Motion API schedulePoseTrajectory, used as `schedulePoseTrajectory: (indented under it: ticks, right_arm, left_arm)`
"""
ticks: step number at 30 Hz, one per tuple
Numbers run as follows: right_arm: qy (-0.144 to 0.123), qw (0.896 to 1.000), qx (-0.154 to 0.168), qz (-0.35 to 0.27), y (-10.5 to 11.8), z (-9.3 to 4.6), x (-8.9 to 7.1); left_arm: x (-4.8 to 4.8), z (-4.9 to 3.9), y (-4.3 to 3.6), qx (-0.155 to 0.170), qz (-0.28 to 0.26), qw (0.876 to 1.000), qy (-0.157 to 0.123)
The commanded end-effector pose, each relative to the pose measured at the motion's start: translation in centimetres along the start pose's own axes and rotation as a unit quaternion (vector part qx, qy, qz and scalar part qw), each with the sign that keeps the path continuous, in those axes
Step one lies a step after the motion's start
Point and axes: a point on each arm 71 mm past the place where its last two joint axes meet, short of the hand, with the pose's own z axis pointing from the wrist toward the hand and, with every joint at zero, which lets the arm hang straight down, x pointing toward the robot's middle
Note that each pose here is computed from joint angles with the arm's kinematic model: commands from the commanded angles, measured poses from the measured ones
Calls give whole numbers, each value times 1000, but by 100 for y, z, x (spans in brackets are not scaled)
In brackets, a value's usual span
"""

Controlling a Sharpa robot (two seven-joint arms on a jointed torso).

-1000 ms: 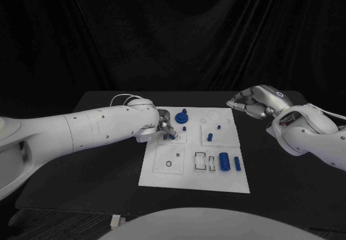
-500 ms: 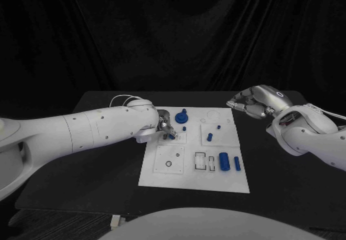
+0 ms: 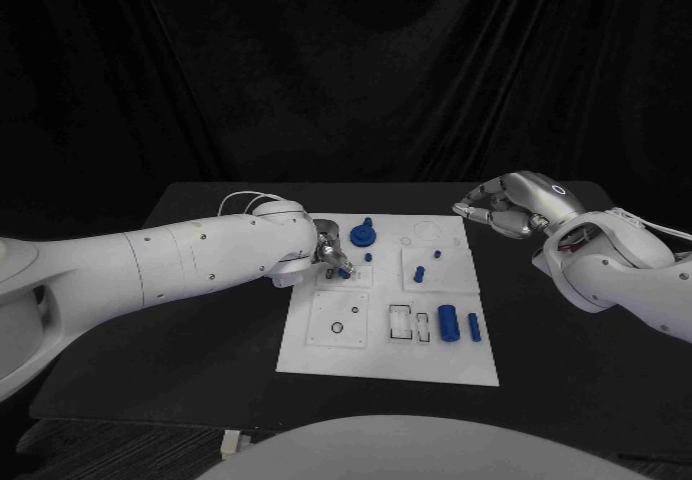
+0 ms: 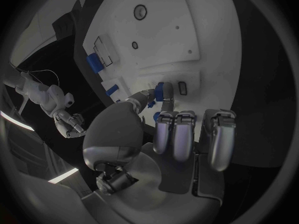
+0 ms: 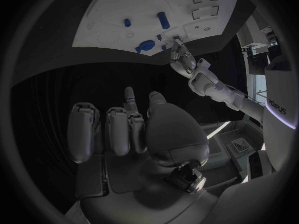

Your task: Assemble the parts on the task board

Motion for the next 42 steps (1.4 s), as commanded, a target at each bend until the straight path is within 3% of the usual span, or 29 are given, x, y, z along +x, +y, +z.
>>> schedulePoseTrajectory:
  ticks: [1, 19, 42]
  right_arm:
    - [4, 1000, 10, -1, -17, -6, 12]
    - [8, 1000, 14, -2, -32, -11, 21]
    - [11, 1000, 17, -2, -41, -13, 25]
  left_arm:
    - [17, 11, -25, 9, -4, 1000, 0]
    - [14, 33, -29, 6, 1, 1000, 6]
    - [10, 28, 31, -1, 1, 1000, 11]
